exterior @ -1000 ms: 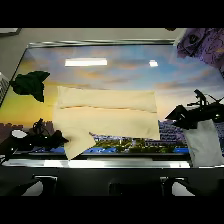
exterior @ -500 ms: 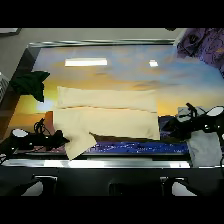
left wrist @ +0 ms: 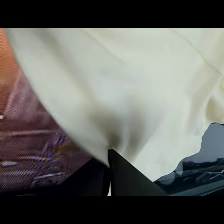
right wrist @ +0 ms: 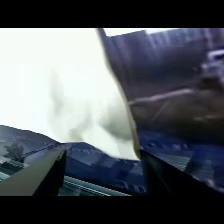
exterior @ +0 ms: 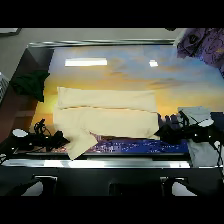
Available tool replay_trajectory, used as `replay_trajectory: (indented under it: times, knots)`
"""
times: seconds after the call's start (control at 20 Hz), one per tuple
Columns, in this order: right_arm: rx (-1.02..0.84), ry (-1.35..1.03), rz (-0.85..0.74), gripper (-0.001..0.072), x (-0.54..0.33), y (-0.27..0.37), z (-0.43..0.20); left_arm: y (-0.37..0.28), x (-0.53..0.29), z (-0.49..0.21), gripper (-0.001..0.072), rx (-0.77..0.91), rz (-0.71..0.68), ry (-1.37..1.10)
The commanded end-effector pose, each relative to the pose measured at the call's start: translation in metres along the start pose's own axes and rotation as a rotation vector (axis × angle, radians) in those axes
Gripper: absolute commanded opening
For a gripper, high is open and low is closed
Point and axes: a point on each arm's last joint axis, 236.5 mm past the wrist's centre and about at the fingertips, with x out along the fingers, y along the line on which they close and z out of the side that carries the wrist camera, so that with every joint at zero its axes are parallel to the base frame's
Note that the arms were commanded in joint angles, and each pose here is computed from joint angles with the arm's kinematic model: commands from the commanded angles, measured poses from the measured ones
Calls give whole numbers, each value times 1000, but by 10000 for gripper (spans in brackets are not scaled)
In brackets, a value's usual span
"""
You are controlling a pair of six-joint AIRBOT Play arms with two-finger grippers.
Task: Fold the clothes and pants, and hang the long-sleeved shirts on hangers.
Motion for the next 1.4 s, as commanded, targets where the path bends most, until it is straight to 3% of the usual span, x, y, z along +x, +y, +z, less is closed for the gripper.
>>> replay_trajectory:
  times: [0.0,0.1,0.15,0.25,0.6,0.75,1.05,1.35]
  knots:
    - [6,-32,48,475,10,4,0,0,0,0,17,0,0,2]
    - [17,-41,73,355,11,9,1,0,0,0,17,0,0,2]
    - [20,-49,80,200,11,10,3,0,0,0,17,2,0,1]
    - [27,-61,107,31,10,17,6,-7,-6,7,16,20,-6,-21]
    - [92,-43,127,28,-22,44,-1,-37,-89,30,15,121,-38,-127]
    - [82,-54,81,28,-41,49,-15,-27,-111,8,15,139,40,-140]
    - [69,-34,-82,28,-75,39,-66,-35,-138,-32,14,163,85,-192]
    - [30,-109,-61,27,-84,49,-48,-47,-133,-10,13,179,50,-214]
